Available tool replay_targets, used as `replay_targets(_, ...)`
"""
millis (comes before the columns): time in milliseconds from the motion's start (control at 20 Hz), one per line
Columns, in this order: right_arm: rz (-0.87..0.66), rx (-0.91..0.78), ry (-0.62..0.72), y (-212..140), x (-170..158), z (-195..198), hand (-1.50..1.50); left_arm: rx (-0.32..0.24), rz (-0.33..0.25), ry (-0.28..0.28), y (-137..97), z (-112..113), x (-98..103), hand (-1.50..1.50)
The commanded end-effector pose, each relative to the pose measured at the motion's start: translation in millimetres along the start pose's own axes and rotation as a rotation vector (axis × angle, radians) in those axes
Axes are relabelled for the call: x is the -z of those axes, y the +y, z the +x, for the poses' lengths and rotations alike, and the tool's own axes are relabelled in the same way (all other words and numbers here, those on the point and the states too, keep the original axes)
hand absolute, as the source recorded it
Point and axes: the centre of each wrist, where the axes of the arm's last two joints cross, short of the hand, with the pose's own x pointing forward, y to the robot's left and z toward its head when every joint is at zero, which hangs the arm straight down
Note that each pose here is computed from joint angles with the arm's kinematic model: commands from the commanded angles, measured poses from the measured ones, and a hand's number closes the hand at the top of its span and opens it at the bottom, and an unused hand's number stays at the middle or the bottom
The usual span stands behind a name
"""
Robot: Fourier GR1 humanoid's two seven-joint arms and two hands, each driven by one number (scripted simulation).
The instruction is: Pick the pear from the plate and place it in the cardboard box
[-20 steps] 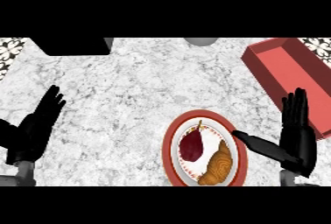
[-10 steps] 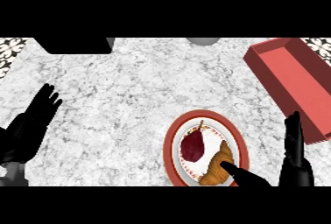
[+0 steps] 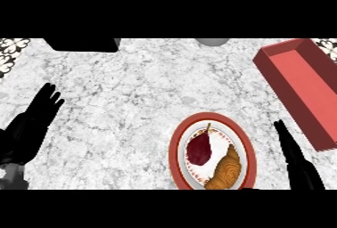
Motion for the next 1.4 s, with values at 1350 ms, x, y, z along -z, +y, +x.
replay_targets(1350, 0.354, -0.161, 0.316, 37.8, 53.7, 140.5, -1.50, -0.020, -0.002, 0.023, -6.2, 4.0, 6.5, 0.00)
